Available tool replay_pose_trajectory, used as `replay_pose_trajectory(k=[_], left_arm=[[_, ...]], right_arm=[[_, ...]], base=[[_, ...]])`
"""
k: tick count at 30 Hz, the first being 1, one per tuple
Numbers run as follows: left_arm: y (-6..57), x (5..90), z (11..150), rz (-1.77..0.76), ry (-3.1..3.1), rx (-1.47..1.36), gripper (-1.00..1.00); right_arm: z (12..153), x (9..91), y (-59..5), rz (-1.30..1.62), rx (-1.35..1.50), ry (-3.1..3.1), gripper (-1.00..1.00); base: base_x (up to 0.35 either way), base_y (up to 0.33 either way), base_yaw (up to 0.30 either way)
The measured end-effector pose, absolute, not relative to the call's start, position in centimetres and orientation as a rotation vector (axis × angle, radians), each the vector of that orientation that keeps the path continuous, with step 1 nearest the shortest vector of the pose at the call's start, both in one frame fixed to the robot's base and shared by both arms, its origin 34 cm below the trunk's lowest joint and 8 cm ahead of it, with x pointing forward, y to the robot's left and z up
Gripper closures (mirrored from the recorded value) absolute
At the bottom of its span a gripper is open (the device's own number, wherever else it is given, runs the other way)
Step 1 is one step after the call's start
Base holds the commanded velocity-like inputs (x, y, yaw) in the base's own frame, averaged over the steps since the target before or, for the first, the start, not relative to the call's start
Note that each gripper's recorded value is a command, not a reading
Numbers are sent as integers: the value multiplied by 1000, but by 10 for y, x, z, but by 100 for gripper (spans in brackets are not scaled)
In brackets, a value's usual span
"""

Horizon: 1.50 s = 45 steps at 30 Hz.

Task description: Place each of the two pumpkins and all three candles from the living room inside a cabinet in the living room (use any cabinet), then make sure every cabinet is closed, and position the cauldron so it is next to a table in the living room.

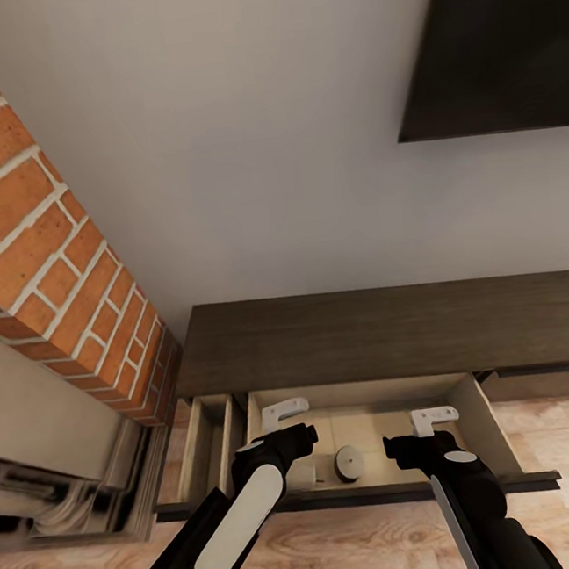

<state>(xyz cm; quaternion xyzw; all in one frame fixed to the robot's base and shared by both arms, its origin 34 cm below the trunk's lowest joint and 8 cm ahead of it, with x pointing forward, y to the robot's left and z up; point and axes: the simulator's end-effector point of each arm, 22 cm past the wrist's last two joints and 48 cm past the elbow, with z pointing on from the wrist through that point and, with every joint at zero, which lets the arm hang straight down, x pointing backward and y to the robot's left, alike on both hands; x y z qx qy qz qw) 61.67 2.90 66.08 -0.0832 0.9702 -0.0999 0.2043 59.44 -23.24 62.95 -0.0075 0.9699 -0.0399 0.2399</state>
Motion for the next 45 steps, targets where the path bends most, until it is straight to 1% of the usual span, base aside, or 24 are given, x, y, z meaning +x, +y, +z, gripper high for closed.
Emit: replay_pose_trajectory(k=[8,45], left_arm=[[30,619,667,-276,2692,-230,-100],[43,623,688,-258,2640,-224,-100]], right_arm=[[636,597,-232,-109,-20,2641,-100],[668,614,-233,-109,-13,2549,-100]], base=[[-124,-34,0],[-8,-3,0]])
